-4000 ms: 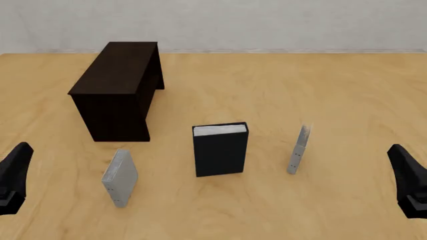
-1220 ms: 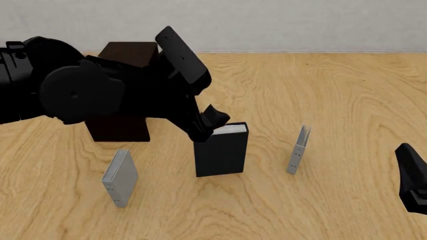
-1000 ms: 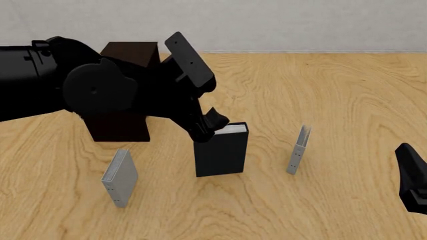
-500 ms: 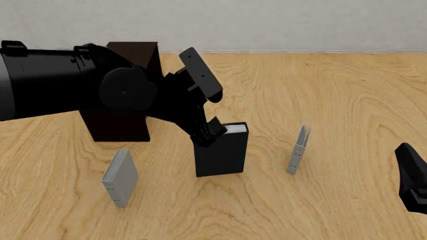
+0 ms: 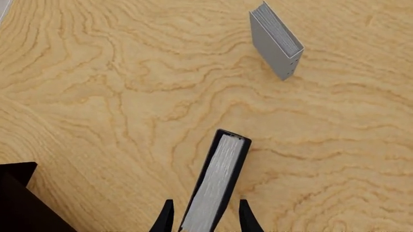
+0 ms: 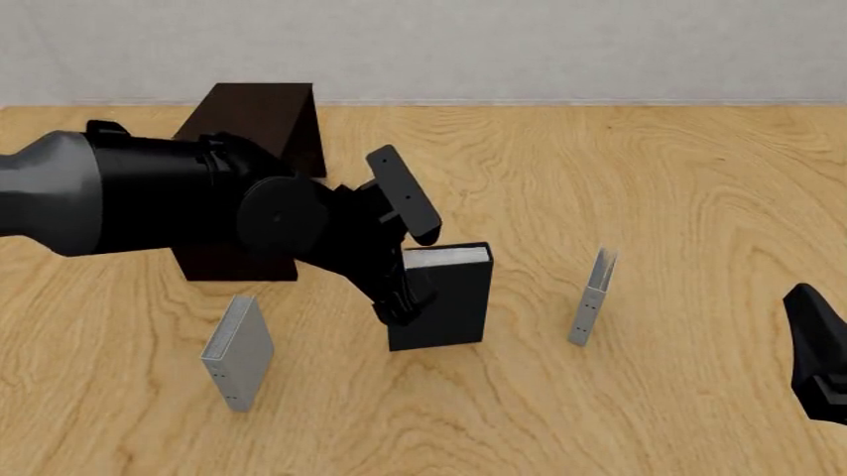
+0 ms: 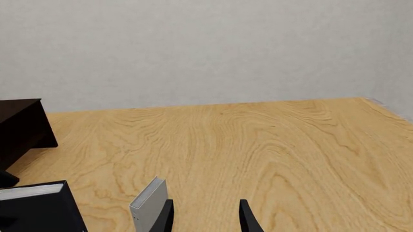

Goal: Pick up the book in the middle and place it on the cabinet shelf.

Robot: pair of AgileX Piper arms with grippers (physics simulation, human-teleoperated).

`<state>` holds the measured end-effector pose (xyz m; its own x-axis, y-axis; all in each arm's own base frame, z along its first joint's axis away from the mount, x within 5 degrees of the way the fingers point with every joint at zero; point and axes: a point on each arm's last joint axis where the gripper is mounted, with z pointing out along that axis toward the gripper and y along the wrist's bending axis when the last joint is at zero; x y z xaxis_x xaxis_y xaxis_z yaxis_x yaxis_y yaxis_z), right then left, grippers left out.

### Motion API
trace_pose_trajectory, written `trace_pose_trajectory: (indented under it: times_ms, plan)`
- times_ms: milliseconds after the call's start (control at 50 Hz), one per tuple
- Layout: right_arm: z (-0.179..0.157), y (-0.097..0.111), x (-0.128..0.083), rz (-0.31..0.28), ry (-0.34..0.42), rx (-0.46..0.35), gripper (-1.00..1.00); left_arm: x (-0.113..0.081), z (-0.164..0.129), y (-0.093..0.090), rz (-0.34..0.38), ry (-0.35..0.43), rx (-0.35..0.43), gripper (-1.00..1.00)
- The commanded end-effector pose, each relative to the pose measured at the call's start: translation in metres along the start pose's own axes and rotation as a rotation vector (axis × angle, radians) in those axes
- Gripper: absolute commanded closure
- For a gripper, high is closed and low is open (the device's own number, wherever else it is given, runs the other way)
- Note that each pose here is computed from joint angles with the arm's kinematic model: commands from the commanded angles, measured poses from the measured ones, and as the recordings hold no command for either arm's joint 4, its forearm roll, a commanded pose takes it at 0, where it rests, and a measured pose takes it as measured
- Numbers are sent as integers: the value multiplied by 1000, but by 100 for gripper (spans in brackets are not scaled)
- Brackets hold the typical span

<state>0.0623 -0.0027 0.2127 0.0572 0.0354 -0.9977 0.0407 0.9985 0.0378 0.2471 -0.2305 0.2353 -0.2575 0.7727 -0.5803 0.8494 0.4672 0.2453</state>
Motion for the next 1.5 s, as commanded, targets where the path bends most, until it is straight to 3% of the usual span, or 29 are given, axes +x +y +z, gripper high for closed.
trace_pose_trajectory:
  times_ms: [20,340,520,540,960,1040,1160,1400,1500]
  plan:
    - [0,0,0,0,-1,0,-100,12,14,8,-11,49,-2,-100]
    - [0,0,0,2,-1,1,-100,21,29,20,-10,88,-11,-100]
    - [0,0,0,5,-1,1,-100,20,29,10,-7,88,8,-100]
    - [0,0,0,5,-1,1,-100,19,29,9,-7,87,8,100]
    - [0,0,0,5,-2,1,-100,-2,-9,16,11,-3,-30,100]
    - [0,0,0,4,0,1,-100,-8,-16,31,13,-23,-63,100]
    - [0,0,0,5,-1,2,-100,-23,-37,40,11,-82,-98,100]
    - [0,0,0,7,-1,2,-100,-28,-74,54,42,-159,-174,100]
    - [0,0,0,7,-1,2,-100,-32,-96,68,31,-188,-221,100]
